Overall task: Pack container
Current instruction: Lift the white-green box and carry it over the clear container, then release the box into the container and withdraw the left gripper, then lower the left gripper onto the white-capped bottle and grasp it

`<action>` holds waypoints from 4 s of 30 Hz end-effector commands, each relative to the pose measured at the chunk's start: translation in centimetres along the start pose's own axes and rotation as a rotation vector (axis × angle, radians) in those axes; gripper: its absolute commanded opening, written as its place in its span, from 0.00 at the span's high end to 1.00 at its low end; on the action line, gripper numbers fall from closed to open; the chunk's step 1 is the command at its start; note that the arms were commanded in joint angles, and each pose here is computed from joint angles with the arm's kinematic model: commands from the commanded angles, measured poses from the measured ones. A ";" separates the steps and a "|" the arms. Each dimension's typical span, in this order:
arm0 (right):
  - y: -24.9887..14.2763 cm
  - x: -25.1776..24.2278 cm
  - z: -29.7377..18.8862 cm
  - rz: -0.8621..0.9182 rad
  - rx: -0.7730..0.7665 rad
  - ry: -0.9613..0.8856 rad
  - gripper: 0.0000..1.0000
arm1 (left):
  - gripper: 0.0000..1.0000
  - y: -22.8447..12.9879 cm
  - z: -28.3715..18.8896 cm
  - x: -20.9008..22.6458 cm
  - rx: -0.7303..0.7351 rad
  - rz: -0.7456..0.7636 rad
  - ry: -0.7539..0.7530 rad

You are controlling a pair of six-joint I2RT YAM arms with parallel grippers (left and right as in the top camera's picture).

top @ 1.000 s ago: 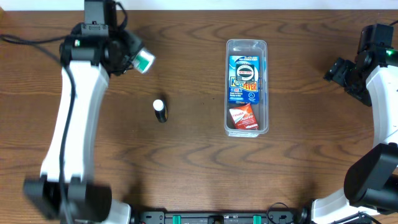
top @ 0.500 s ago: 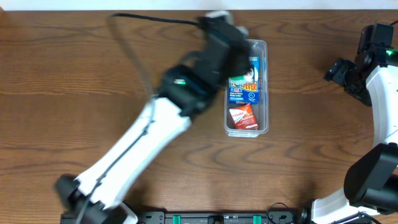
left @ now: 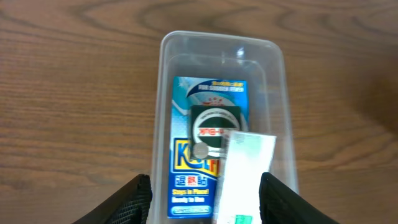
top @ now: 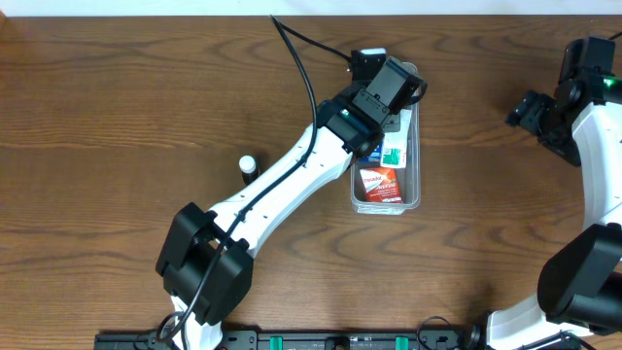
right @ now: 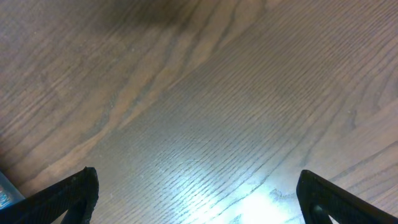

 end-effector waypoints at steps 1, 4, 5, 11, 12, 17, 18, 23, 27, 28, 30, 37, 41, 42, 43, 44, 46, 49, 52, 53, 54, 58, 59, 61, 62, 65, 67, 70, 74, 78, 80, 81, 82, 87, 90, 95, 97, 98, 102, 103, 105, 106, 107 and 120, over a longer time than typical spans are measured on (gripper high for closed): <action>0.0 -0.2 0.1 0.005 0.003 -0.006 0.01 | 0.36 0.8 -0.3 0.3 -0.030 0.007 0.013; 0.0 -0.2 0.1 0.005 0.003 -0.005 0.01 | 0.26 1.4 -0.7 0.4 -0.039 -0.001 0.008; 0.0 -0.2 0.1 0.005 0.003 -0.005 0.01 | 0.26 1.6 -0.8 0.5 -0.043 -0.003 0.006; 0.0 -0.2 0.1 0.005 0.003 -0.005 0.01 | 0.26 1.5 -0.8 0.8 -0.030 0.000 0.016; 0.0 -0.2 0.1 0.005 0.003 -0.005 0.01 | 0.25 1.5 -0.8 0.8 -0.030 0.013 0.018; 0.0 -0.2 0.1 0.005 0.003 -0.005 0.01 | 0.13 3.7 -1.5 3.4 -0.090 0.022 0.109; 0.0 -0.2 0.1 0.005 0.003 -0.005 0.01 | 0.10 4.0 -1.8 4.1 -0.083 0.017 0.127; 0.0 -0.2 0.1 0.005 0.003 -0.005 0.01 | 0.02 5.1 -3.9 11.1 0.010 -0.033 0.325; 0.0 -0.2 0.1 0.005 0.003 -0.005 0.01 | 0.02 4.4 -5.1 15.5 0.214 -0.032 0.372; 0.0 -0.2 0.1 0.005 0.003 -0.005 0.01 | 0.02 4.1 -5.1 15.8 0.267 -0.011 0.345; 0.0 -0.2 0.1 0.004 0.003 -0.005 0.01 | 0.00 3.7 -5.0 16.9 0.337 -0.002 0.338; 0.0 -0.2 0.1 0.005 0.003 -0.005 0.01 | 0.00 3.0 -5.3 20.2 0.413 -0.062 0.439; 0.0 -0.2 0.1 0.005 0.003 -0.005 0.01 | 0.00 2.0 -6.1 21.4 0.471 -0.071 0.490; 0.0 -0.2 0.1 0.005 0.003 -0.005 0.01 | 0.00 1.9 -6.1 21.5 0.478 -0.069 0.496; 0.0 -0.2 0.1 0.005 0.003 -0.005 0.01 | 0.00 1.7 -6.1 21.6 0.486 -0.068 0.501; 0.0 -0.2 0.1 0.004 0.003 -0.005 0.01 | 0.00 1.5 -6.0 21.8 0.492 -0.068 0.506; 0.0 -0.2 0.1 0.004 0.003 -0.005 0.01 | 0.00 1.0 -5.7 22.0 0.507 -0.069 0.510; 0.0 -0.2 0.1 0.005 0.003 -0.005 0.01 | 0.00 0.2 -5.4 22.0 0.533 -0.077 0.500; 0.0 -0.2 0.1 0.004 0.003 -0.005 0.01 | 0.00 -0.1 -5.0 22.2 0.539 -0.079 0.497; 0.0 -0.2 0.1 0.005 0.003 -0.005 0.01 | 0.00 -0.2 -5.0 22.2 0.539 -0.079 0.496; 0.0 -0.2 0.1 0.005 0.003 -0.005 0.01 | 0.00 -0.2 -4.9 22.2 0.539 -0.079 0.496; 0.0 -0.2 0.1 0.005 0.003 -0.005 0.01 | 0.00 -0.3 -4.5 22.3 0.543 -0.079 0.500; 0.0 -0.2 0.1 0.004 0.003 -0.005 0.01 | 0.00 -0.4 -4.4 22.3 0.549 -0.078 0.504; 0.0 -0.2 0.1 0.005 0.003 -0.005 0.01 | 0.00 -0.7 -4.0 22.5 0.561 -0.079 0.510; 0.0 -0.2 0.1 0.005 0.003 -0.005 0.01 | 0.00 -0.9 -3.7 22.6 0.565 -0.078 0.512; 0.0 -0.2 0.1 0.005 0.002 -0.005 0.01 | 0.00 -1.4 -3.1 23.0 0.574 -0.077 0.519; 0.0 -0.2 0.1 0.005 0.003 -0.005 0.01 | 0.00 -1.6 -2.8 23.4 0.574 -0.082 0.522; 0.0 -0.2 0.1 0.005 0.003 -0.005 0.01 | 0.00 -1.5 -2.6 24.1 0.575 -0.100 0.530; 0.0 -0.2 0.1 0.005 0.003 -0.005 0.01 | 0.00 -1.4 -2.2 24.2 0.614 -0.103 0.452; 0.0 -0.2 0.1 0.005 0.003 -0.005 0.01 | 0.00 -1.4 -2.0 24.0 0.639 -0.089 0.393; 0.0 -0.2 0.1 0.005 0.003 -0.005 0.01 | 0.00 -1.4 -2.0 23.9 0.639 -0.073 0.386; 0.0 -0.2 0.1 0.005 0.003 -0.005 0.01 | 0.00 -1.4 -1.9 23.9 0.639 -0.071 0.385; 0.0 -0.2 0.1 0.005 0.003 -0.005 0.01 | 0.00 -1.4 -1.9 23.9 0.639 -0.071 0.384; 0.0 -0.2 0.1 0.005 0.003 -0.005 0.01 | 0.00 -1.8 -1.3 24.3 0.662 -0.073 0.400; 0.0 -0.2 0.1 0.005 0.003 -0.005 0.01 | 0.00 -2.5 -0.6 24.7 0.692 -0.074 0.419; 0.0 -0.2 0.1 0.005 0.003 -0.005 0.01 | 0.00 -3.2 0.1 25.1 0.719 -0.075 0.436; 0.0 -0.2 0.1 0.005 0.003 -0.005 0.01 | 0.00 -3.4 0.3 25.2 0.726 -0.075 0.441; 0.0 -0.2 0.1 0.005 0.003 -0.005 0.01 | 0.00 -3.5 0.5 25.3 0.732 -0.079 0.446; 0.0 -0.2 0.1 0.004 0.002 -0.005 0.01 | 0.00 -4.1 1.0 25.7 0.757 -0.084 0.463; 0.0 -0.2 0.1 0.005 0.003 -0.005 0.01 | 0.00 -4.2 1.1 25.8 0.761 -0.084 0.466; 0.0 -0.2 0.1 0.005 0.003 -0.005 0.01 | 0.01 -4.3 1.1 25.8 0.763 -0.084 0.467; 0.0 -0.2 0.1 0.005 0.002 -0.005 0.01 | 0.01 -4.3 1.1 25.8 0.764 -0.083 0.467; 0.0 -0.2 0.1 0.005 0.003 -0.005 0.01 | 0.01 -4.3 1.1 25.8 0.763 -0.083 0.467; 0.0 -0.2 0.1 0.005 0.003 -0.005 0.01 | 0.07 -5.1 2.0 26.1 0.756 -0.088 0.451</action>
Point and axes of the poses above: each gripper's point midway between its finger pads, its own z axis out along the fingers, its own x axis along the line the jaws close on, y = z × x, the point moved 3 cm from there along -z, back along the fingers, and after that the axes turned 15 degrees about -z, right-handed, at the moved point
